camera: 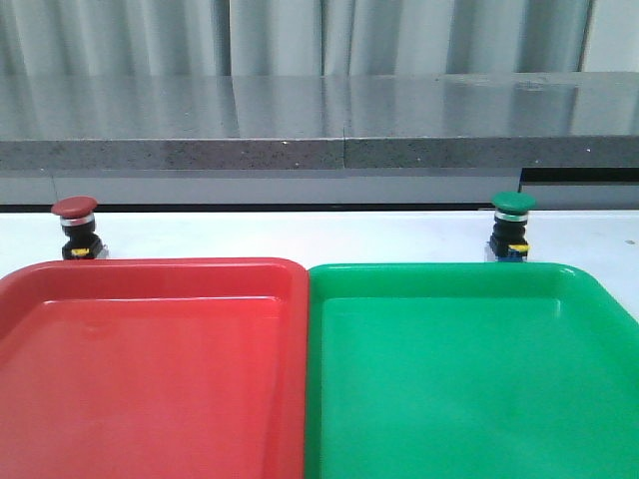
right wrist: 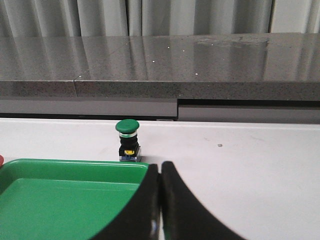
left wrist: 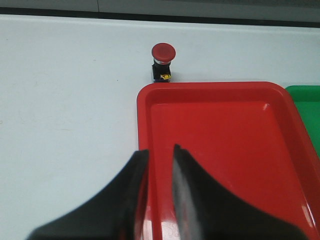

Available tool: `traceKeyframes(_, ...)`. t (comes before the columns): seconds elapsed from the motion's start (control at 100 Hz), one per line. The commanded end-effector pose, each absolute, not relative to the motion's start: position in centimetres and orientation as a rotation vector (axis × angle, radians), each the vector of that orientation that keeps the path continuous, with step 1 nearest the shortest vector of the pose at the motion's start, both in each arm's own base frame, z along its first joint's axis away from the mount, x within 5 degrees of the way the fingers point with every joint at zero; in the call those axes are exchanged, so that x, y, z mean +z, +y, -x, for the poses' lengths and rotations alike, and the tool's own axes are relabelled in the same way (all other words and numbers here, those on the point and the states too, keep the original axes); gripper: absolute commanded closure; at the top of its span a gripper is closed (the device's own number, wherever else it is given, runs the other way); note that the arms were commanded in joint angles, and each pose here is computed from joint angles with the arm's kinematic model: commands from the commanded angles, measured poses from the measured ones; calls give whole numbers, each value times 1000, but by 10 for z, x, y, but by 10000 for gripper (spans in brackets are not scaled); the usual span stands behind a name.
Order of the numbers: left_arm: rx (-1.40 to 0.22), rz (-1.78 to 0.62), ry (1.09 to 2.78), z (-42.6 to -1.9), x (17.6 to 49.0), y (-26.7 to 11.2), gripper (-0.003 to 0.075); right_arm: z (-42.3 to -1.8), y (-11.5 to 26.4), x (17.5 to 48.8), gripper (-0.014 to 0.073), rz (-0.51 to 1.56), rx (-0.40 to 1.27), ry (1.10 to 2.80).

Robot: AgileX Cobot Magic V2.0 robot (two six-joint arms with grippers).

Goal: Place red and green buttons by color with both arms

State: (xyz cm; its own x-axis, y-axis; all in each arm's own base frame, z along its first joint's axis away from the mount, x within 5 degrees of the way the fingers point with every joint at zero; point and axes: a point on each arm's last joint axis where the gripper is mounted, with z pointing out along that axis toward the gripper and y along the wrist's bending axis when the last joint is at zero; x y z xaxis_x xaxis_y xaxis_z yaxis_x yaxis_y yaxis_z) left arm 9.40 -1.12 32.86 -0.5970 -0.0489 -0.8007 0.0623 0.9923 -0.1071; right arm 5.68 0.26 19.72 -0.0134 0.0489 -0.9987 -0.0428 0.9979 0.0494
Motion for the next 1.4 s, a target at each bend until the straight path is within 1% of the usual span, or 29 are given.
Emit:
traceKeyframes(0.0, -156, -27, 2123, -98, 343, -12, 350, -56, 2, 210, 662, -7, 72, 1479)
traceKeyframes(0.01, -152, -30, 2123, -98, 343, -12, 312, -56, 2, 210, 662, -7, 72, 1479)
traceKeyframes(0.02, -152, -30, 2123, -98, 343, -12, 293, -56, 2, 210, 662, -7, 72, 1479)
traceKeyframes(0.05, -148, -38, 2123, -98, 343, -12, 200, -56, 2, 210, 662, -7, 72, 1479)
traceKeyframes(0.07, -146, -41, 2123, -98, 343, -12, 167, -56, 2, 210, 662, -7, 72, 1479)
traceKeyframes(0.1, -145, -43, 2123, -98, 343, -12, 94, -56, 2, 210, 662, -7, 72, 1479)
traceKeyframes(0.15, -143, -44, 2123, -98, 343, -12, 27, -56, 2, 210, 662, -7, 72, 1479)
traceKeyframes(0.19, -143, -44, 2123, -98, 343, -12, 6, -56, 2, 210, 662, -7, 72, 1479)
traceKeyframes(0.36, -142, -43, 2119, -98, 344, -12, 9, -56, 2, 210, 662, -7, 72, 1479)
traceKeyframes(0.53, -154, -32, 2065, -102, 348, -12, 10, -56, 2, 210, 662, -7, 72, 1479)
traceKeyframes(0.63, -179, -22, 2071, -111, 351, -14, 39, -56, 2, 210, 662, -7, 72, 1479)
traceKeyframes(0.68, -200, -20, 2091, -119, 353, -15, 66, -56, 2, 210, 662, -7, 72, 1479)
traceKeyframes(0.8, -210, -46, 2168, -147, 351, -19, 120, -56, 2, 210, 662, -7, 72, 1479)
traceKeyframes(0.87, -213, -57, 2206, -165, 350, -21, 136, -56, 2, 210, 662, -7, 72, 1479)
traceKeyframes(1.12, -223, -76, 2247, -237, 343, -34, 135, -56, 2, 210, 662, -7, 72, 1479)
traceKeyframes(1.39, -205, -83, 2332, -310, 316, -43, 135, -56, 2, 210, 662, -7, 72, 1479)
